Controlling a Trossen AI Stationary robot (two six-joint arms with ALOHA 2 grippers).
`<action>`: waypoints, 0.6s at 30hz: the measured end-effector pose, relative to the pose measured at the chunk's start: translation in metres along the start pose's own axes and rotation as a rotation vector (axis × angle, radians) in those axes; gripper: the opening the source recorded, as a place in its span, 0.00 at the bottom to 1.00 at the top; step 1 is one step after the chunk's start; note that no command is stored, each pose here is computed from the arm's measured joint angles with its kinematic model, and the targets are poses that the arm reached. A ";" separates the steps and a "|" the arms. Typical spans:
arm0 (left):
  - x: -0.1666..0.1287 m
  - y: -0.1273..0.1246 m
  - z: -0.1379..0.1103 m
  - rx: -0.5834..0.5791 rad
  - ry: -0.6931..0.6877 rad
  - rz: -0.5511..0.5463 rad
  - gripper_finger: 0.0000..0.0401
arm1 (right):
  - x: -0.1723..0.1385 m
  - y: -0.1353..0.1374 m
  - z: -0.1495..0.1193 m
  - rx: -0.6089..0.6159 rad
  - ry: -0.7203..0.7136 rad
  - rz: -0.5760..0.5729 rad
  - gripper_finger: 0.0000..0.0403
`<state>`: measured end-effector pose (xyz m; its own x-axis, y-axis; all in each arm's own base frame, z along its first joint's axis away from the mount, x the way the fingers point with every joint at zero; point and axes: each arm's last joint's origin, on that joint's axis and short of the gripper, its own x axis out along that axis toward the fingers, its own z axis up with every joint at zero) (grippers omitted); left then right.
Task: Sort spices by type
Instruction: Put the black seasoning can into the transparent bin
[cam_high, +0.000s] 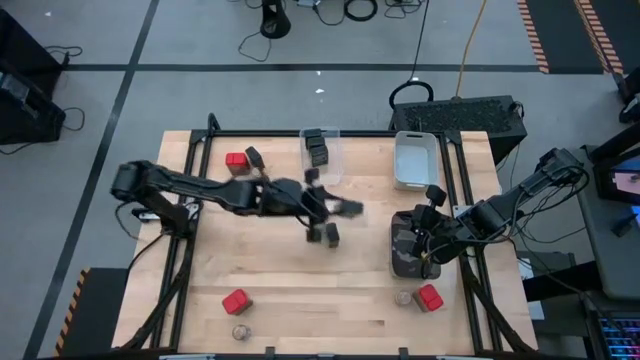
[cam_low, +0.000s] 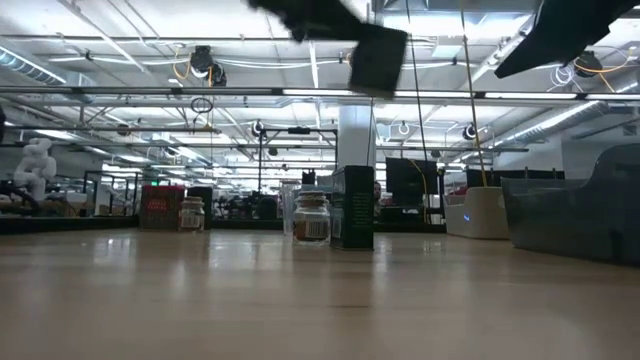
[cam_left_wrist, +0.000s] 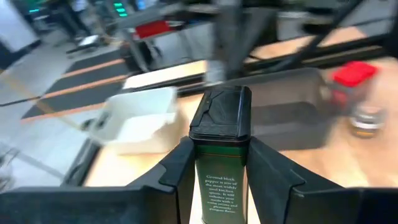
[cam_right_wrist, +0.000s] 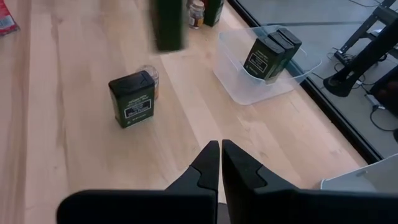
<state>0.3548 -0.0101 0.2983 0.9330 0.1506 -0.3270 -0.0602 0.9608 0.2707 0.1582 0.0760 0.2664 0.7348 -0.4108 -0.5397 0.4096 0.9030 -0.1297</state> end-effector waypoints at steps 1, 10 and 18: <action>-0.002 0.010 -0.007 -0.019 0.003 0.030 0.31 | 0.000 0.000 0.000 0.003 -0.002 0.002 0.00; -0.022 0.080 -0.072 -0.139 -0.115 0.237 0.31 | 0.001 0.002 0.000 0.011 -0.003 0.002 0.00; -0.014 0.106 -0.120 -0.215 -0.138 0.266 0.31 | 0.002 0.002 0.001 0.009 -0.016 -0.018 0.00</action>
<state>0.2928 0.1182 0.2225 0.9129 0.3828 -0.1416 -0.3665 0.9215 0.1283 0.1607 0.0768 0.2659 0.7359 -0.4286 -0.5242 0.4275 0.8944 -0.1313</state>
